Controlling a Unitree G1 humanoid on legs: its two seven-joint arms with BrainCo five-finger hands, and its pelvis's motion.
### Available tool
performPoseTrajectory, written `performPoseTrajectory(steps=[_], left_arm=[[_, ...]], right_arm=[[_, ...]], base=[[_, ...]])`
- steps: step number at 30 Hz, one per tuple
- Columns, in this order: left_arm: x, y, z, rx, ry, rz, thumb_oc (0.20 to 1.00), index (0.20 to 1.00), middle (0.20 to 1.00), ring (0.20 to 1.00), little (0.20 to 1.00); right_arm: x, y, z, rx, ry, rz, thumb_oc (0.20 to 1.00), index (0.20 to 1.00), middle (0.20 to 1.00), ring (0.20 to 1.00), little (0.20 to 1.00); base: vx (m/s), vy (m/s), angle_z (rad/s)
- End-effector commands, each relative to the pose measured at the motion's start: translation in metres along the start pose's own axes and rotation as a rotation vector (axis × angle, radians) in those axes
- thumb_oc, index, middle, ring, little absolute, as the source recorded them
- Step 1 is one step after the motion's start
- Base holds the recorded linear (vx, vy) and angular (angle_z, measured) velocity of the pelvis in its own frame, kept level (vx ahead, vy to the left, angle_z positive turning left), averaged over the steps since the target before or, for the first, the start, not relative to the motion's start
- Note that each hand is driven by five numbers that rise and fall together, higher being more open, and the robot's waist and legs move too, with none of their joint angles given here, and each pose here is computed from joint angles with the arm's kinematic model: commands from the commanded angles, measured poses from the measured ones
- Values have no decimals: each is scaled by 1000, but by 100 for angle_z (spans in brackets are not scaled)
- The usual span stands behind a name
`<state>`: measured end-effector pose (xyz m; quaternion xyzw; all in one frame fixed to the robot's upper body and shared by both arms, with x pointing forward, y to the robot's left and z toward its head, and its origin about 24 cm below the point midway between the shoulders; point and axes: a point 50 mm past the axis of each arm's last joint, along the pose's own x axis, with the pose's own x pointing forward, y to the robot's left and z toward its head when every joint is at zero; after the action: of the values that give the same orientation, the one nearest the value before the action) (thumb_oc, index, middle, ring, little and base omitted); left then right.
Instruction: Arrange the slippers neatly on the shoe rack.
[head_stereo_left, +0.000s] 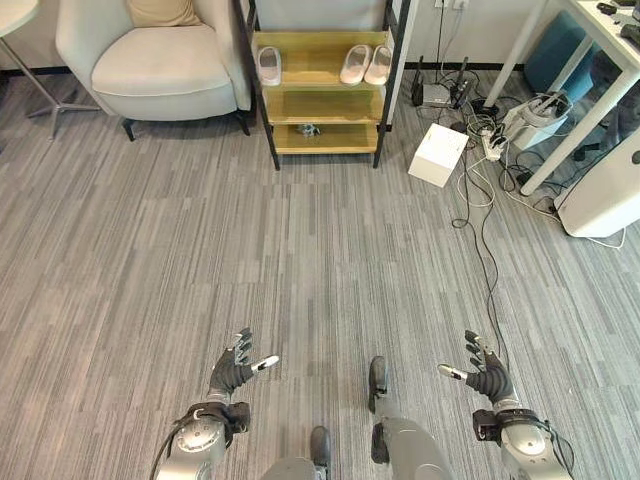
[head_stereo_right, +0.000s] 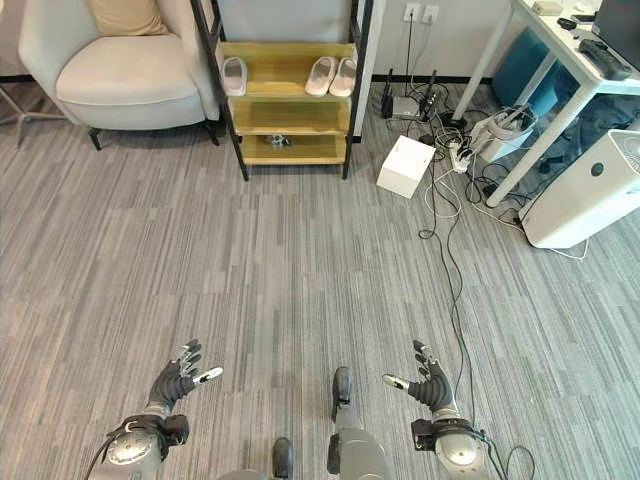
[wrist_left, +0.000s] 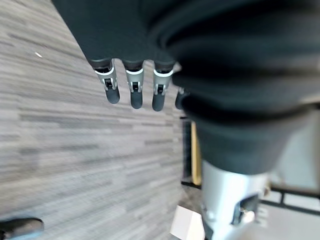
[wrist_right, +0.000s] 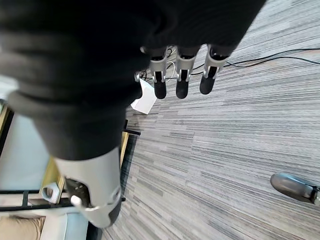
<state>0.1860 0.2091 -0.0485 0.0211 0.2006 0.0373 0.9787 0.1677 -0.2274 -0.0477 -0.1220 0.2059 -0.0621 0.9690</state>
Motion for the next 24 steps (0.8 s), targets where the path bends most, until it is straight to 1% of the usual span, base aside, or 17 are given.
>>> performPoseTrajectory(steps=[1,3,8,13,18,24], left_arm=[[5,0,31,37,-167,-21,1000,1000,1000,1000,1000],[4,-2,29,-12,-155,-14,1000,1000,1000,1000,1000],[4,-6,26,-61,-147,-14,1000,1000,1000,1000,1000],[5,-9,29,-67,-154,-24,1000,1000,1000,1000,1000],[6,-8,29,-53,-145,-4,1000,1000,1000,1000,1000],[5,-4,27,-40,-141,20,1000,1000,1000,1000,1000]], right_arm=[[10,-14,32,-16,-157,-26,1000,1000,1000,1000,1000],[8,-18,33,-23,-164,-10,1000,1000,1000,1000,1000],[5,-22,25,-25,-129,1,1000,1000,1000,1000,1000],[5,-26,22,-14,-109,-20,1000,1000,1000,1000,1000],[7,-27,19,-10,-93,-41,1000,1000,1000,1000,1000],[7,-25,14,-16,-67,-55,1000,1000,1000,1000,1000]], base=[[369,-273,50],[418,-309,24],[328,-204,-15],[164,-80,5],[177,-32,21],[244,94,24]])
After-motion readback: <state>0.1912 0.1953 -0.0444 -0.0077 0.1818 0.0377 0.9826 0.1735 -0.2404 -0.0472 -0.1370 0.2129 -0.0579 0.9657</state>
